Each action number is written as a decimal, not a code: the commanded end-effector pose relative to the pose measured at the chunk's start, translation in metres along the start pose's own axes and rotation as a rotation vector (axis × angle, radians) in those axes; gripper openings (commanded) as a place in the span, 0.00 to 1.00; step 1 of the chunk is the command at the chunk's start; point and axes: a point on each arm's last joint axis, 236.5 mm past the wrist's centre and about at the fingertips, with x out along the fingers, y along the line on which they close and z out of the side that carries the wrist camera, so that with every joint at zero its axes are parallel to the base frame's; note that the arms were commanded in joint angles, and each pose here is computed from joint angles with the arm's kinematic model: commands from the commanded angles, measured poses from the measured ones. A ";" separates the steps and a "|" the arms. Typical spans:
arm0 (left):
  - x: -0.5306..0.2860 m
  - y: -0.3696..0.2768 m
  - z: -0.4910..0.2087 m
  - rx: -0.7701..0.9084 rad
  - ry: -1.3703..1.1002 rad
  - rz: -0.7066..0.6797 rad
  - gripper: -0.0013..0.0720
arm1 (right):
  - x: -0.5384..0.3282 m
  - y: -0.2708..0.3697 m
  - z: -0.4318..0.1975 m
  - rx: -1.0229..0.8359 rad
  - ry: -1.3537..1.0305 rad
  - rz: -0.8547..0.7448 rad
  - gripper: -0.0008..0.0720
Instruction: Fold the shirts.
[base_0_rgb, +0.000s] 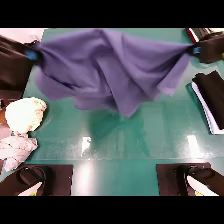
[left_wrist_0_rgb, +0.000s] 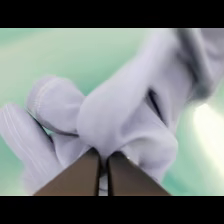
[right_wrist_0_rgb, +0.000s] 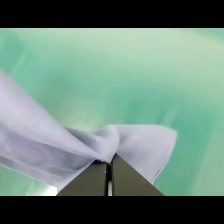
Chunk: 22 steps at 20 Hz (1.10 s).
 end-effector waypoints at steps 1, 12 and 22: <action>-0.063 -0.022 0.046 -0.002 -0.170 -0.087 0.06 | -0.072 0.001 0.020 -0.022 -0.209 -0.033 0.03; -0.010 0.008 -0.019 0.060 0.141 0.040 0.06 | -0.010 -0.027 -0.042 0.090 0.167 -0.121 0.03; 0.204 0.076 -0.179 0.077 0.562 0.139 0.06 | 0.188 -0.069 -0.116 0.083 0.616 -0.133 0.03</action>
